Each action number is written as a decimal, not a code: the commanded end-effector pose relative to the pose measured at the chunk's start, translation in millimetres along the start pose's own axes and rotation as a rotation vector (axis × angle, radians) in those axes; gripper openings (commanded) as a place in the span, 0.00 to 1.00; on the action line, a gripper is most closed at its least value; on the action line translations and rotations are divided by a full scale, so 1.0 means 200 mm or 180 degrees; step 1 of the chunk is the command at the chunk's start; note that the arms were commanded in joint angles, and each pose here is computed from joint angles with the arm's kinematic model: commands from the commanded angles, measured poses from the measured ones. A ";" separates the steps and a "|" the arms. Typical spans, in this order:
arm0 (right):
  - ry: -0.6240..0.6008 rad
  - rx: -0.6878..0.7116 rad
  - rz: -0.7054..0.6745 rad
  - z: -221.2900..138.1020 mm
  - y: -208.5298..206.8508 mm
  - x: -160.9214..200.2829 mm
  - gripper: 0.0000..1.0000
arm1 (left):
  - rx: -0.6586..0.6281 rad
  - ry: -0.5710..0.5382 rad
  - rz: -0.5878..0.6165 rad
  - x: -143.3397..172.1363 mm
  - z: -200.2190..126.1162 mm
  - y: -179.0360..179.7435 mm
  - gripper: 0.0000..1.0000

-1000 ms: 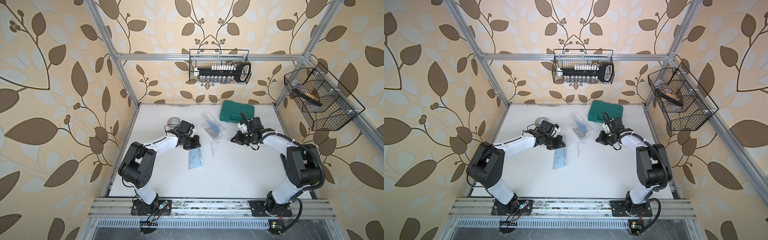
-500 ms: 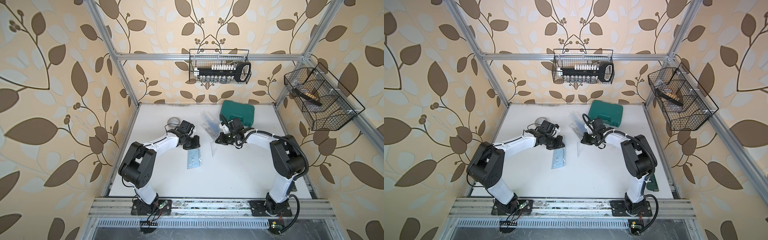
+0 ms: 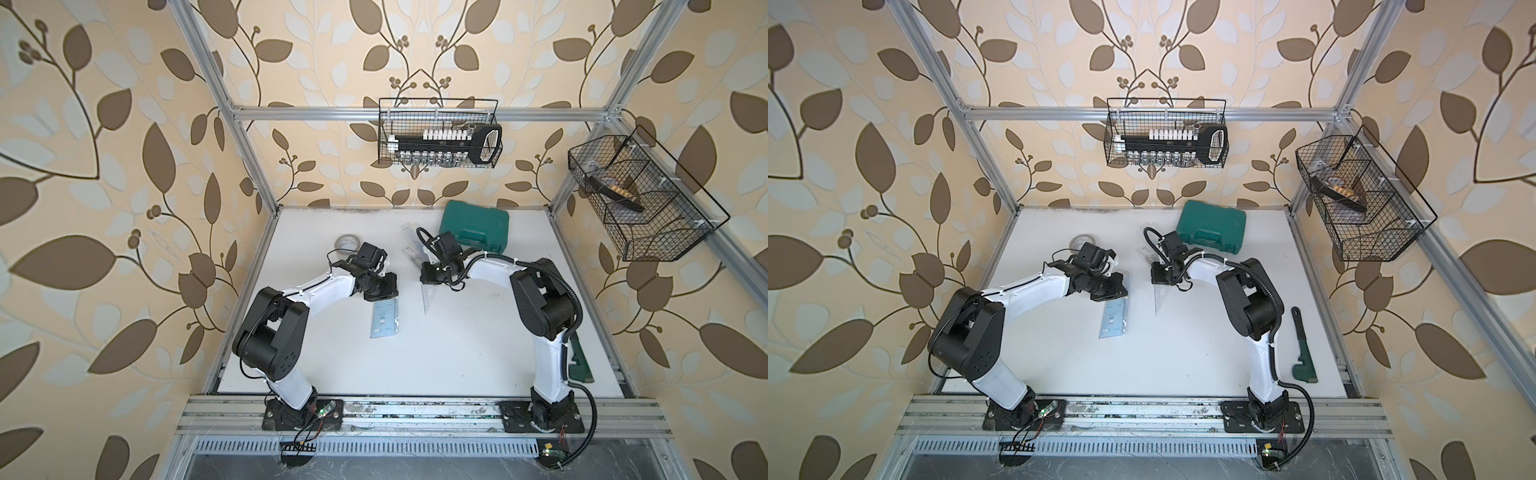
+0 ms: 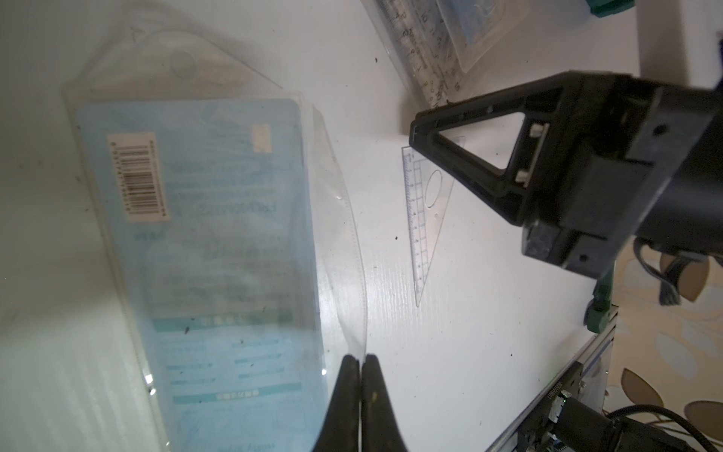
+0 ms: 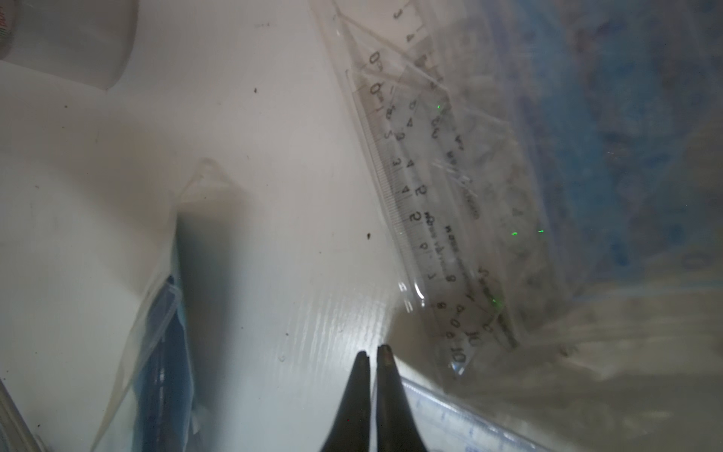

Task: Open the ruler set and take out the ruler
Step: Adjust the ruler at the center of the board.

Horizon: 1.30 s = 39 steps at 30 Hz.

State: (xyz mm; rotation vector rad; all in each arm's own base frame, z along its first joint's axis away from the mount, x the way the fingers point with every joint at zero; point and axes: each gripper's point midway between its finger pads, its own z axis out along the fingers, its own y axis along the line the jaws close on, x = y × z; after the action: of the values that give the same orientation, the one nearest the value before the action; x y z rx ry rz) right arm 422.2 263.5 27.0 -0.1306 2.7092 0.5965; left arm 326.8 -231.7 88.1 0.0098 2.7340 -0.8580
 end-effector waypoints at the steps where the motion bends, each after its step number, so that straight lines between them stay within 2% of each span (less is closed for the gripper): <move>1: 0.0076 0.0235 -0.0050 0.03 -0.07 0.01 0.07 | 0.0012 -0.0133 0.0140 -0.02 -0.05 -0.03 0.00; 9: 0.0265 0.0289 -0.0070 0.04 -0.12 0.13 0.07 | 0.0013 -0.0146 0.0152 -0.01 -0.06 -0.03 0.00; 18: 0.0418 0.0315 -0.0097 -0.05 -0.16 0.29 0.07 | 0.0026 -0.0164 0.0161 -0.01 -0.07 -0.04 0.00; 25: 0.0334 0.0316 -0.0150 -0.14 -0.14 0.27 0.07 | 0.0040 -0.0172 0.0171 -0.02 -0.07 -0.04 0.00; 29: 0.0128 0.0169 -0.0239 -0.23 -0.05 0.19 0.07 | 0.0044 -0.0167 0.0194 -0.01 -0.08 -0.05 0.00; 33: -0.0098 -0.0223 -0.0397 -0.37 0.15 0.12 0.07 | 0.0069 -0.0168 0.0225 0.00 -0.09 -0.05 0.00; 39: -0.0139 -0.0850 -0.0514 -0.47 0.47 0.14 0.04 | 0.0194 -0.0206 0.0253 -0.01 -0.12 -0.10 0.00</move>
State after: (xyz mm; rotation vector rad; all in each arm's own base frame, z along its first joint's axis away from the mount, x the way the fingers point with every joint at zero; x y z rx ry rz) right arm 363.5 280.6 119.5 -0.3362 2.5591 0.7489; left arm 323.2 -227.5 95.1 0.0385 2.7001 -0.8439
